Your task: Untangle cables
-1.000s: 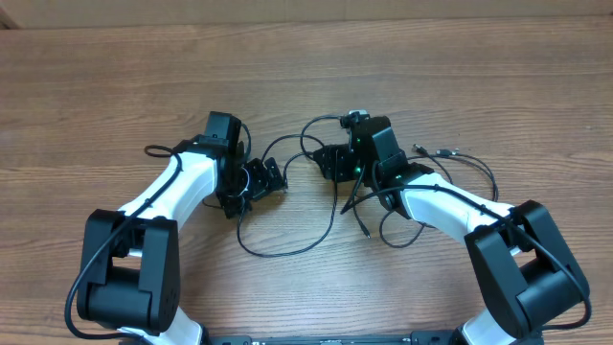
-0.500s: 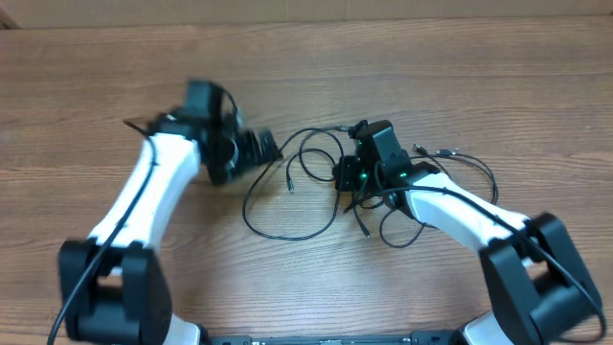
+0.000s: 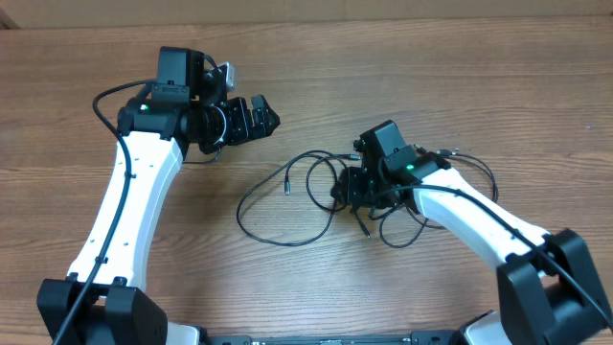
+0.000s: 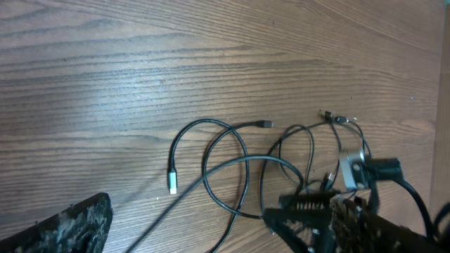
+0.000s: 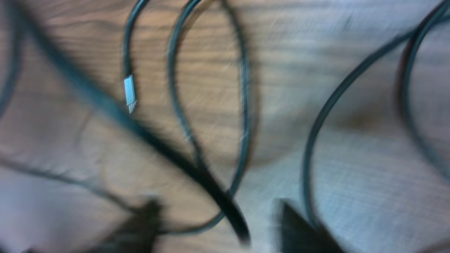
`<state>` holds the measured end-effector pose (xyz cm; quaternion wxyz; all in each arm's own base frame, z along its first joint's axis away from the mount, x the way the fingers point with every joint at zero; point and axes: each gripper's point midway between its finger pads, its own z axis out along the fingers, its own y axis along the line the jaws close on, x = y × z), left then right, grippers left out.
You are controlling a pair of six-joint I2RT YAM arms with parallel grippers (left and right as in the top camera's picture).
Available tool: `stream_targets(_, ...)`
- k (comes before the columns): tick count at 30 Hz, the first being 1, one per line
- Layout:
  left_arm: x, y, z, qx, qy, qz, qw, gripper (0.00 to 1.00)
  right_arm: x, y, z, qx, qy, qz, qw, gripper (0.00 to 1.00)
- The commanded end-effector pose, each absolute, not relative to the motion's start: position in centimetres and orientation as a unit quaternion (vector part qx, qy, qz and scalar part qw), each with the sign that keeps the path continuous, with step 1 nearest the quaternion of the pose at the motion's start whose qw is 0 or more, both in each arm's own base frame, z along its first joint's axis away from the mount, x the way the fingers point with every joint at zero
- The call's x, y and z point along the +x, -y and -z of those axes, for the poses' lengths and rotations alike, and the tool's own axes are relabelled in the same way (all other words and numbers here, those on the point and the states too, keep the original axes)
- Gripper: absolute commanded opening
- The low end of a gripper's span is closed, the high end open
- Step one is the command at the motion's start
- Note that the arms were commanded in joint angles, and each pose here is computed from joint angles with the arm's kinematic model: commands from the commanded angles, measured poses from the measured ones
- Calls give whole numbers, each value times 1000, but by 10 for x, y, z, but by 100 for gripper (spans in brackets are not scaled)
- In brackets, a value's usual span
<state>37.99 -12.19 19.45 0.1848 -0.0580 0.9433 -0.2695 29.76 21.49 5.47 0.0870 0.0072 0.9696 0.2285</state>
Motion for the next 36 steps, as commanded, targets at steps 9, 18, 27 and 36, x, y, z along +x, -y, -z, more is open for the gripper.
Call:
stream_targets(9,377,124,-190,-49,-945,270,176,100,327,-217,-8,-66,-971,-193,129,83)
stream_targets(18,377,124,-190,-49,-945,270,176,100,325,-232,-4,-74,-965,-216,126,59)
stream_targets(27,377,124,-190,-49,-945,270,176,99,330,-239,3,-66,-965,-213,137,63)
stream_targets(36,377,124,-190,-49,-945,270,176,100,332,-249,6,-55,-955,-273,99,4)
